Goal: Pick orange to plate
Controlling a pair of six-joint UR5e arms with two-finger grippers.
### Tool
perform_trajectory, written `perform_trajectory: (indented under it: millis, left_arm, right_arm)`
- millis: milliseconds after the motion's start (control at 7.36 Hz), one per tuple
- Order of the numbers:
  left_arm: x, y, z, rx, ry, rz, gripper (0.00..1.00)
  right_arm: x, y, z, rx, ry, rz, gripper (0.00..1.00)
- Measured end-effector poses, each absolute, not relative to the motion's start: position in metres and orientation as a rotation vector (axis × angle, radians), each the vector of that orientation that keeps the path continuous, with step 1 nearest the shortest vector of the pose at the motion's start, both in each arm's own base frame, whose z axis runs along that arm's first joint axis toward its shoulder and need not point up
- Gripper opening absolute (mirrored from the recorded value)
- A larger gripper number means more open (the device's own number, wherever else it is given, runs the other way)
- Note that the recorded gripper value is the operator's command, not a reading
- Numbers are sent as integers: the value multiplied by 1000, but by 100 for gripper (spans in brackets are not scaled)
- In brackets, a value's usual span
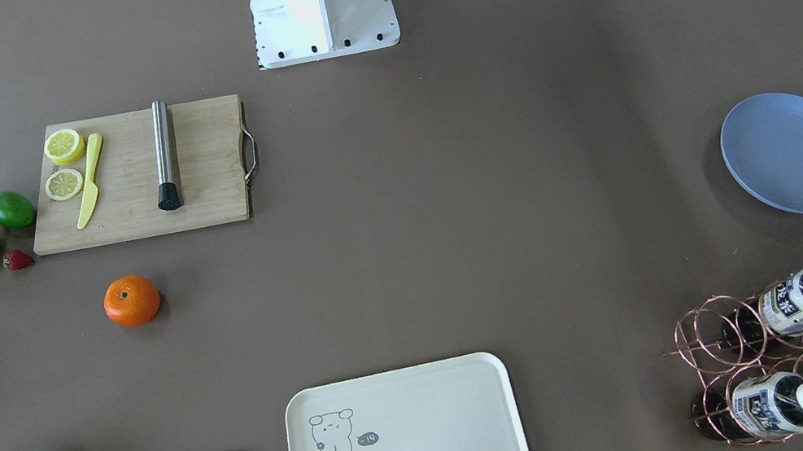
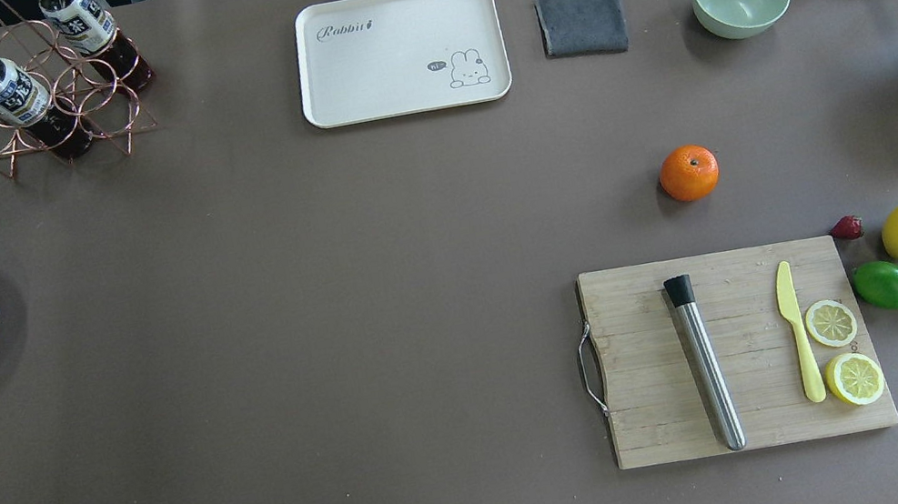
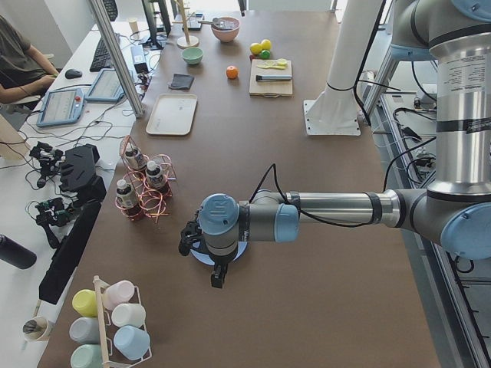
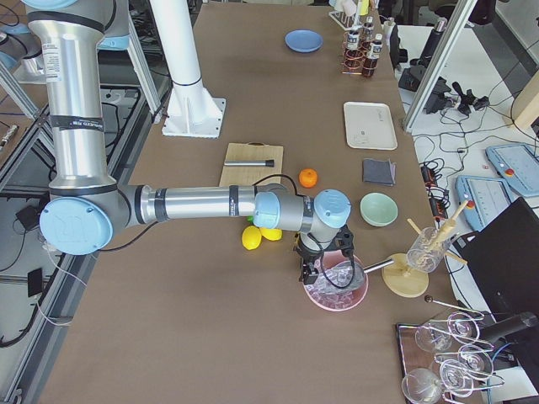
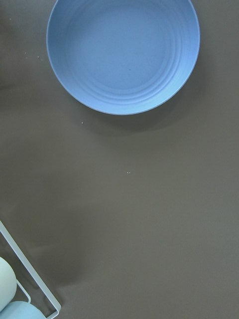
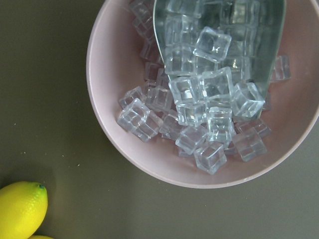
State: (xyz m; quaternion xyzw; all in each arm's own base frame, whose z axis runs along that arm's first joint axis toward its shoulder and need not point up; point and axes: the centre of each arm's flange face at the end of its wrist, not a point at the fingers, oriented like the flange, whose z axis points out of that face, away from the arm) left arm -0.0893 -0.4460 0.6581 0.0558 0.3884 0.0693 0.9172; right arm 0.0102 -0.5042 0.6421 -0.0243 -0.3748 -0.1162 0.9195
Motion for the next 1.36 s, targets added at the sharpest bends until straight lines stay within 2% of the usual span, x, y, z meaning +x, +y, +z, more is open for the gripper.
perform_trajectory:
  millis: [680,1359]
  left_arm:
    - [-68,-457,670,131,800,177,97]
    - [24,-514,732,125,832,117,94]
  right_arm:
    - [10,-506,636,-33,-770,-246,100]
    - [6,-496,642,27,-838,-269,100]
